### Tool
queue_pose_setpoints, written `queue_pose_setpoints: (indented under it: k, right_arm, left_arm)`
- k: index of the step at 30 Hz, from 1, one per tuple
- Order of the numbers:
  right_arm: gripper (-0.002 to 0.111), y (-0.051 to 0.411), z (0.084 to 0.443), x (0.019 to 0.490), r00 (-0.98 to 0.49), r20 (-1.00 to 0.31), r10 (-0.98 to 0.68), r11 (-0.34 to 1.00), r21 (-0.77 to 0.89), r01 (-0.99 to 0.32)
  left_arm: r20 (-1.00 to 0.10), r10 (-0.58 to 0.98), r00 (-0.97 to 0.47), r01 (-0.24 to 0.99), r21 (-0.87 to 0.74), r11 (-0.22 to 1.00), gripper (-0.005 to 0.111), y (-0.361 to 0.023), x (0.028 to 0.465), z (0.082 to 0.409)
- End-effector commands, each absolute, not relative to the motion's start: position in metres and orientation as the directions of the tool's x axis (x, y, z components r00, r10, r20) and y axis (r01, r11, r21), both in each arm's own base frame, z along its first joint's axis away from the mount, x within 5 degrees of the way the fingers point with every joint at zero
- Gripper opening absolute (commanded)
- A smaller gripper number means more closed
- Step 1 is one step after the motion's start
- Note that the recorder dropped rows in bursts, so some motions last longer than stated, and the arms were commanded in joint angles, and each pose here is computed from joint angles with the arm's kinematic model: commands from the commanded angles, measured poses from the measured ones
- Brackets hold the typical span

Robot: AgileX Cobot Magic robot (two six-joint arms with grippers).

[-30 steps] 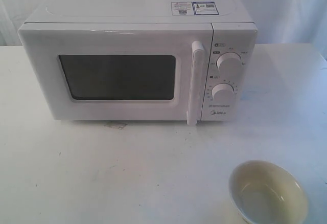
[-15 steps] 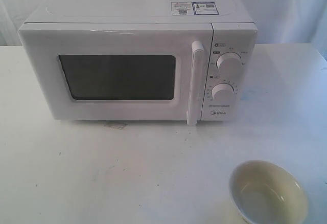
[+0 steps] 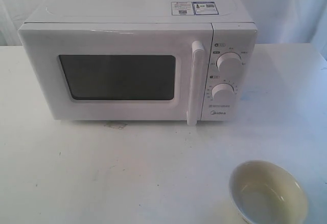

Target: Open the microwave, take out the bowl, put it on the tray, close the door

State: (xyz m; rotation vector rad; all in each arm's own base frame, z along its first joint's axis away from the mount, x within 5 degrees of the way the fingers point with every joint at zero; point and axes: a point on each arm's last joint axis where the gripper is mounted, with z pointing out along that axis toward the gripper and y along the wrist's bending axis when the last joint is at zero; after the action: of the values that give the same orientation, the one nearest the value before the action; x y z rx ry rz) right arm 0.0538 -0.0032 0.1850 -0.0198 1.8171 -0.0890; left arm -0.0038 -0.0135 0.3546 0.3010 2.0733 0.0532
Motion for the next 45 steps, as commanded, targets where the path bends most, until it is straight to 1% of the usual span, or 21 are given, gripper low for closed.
queue_pose_setpoints:
  k: [1,32,34,36,40,42,43,44,45]
  right_arm:
    - [0.0,-0.004,0.183,0.054,-0.25,-0.966,-0.061,0.996,-0.073,0.041]
    - [0.0,-0.004,0.183,0.054,-0.25,-0.966,-0.061,0.996,-0.073,0.041]
    - [0.0,-0.004,0.183,0.054,-0.25,-0.966,-0.061,0.996,-0.073,0.041]
    - [0.0,-0.004,0.183,0.054,-0.25,-0.966,-0.061,0.996,-0.073,0.041]
    - [0.0,-0.004,0.183,0.054,-0.25,-0.966,-0.061,0.996,-0.073,0.041]
    - [0.0,-0.004,0.183,0.054,-0.25,-0.966,-0.061,0.996,-0.073,0.041]
    - [0.0,-0.004,0.183,0.054,-0.25,-0.966,-0.061,0.996,-0.073,0.041]
    - [0.0,-0.004,0.183,0.054,-0.25,-0.966,-0.061,0.996,-0.073,0.041]
    - [0.0,-0.004,0.183,0.054,-0.25,-0.966,-0.061,0.996,-0.073,0.041]
  left_arm:
    - [-0.853,0.238,-0.465,0.193,0.164,0.967,0.0,-0.014,-0.005,0.355]
    - [-0.853,0.238,-0.465,0.193,0.164,0.967,0.0,-0.014,-0.005,0.355]
    - [-0.853,0.258,-0.453,0.201,0.185,0.962,0.0,-0.014,-0.005,0.355]
    - [-0.888,0.216,-0.406,0.189,0.15,0.97,0.0,-0.015,-0.001,0.359]
    - [-0.962,0.148,-0.231,0.148,0.116,0.982,0.0,-0.015,0.02,0.358]
    - [-0.987,0.112,-0.111,0.076,0.104,0.992,0.0,-0.009,0.043,0.339]
    - [-0.992,0.102,-0.072,0.047,0.099,0.994,0.0,-0.006,0.052,0.328]
    - [-0.995,0.095,-0.038,0.011,0.095,0.995,0.0,-0.003,0.062,0.308]
    - [-0.995,0.097,-0.026,-0.007,0.097,0.995,0.0,-0.001,0.066,0.297]
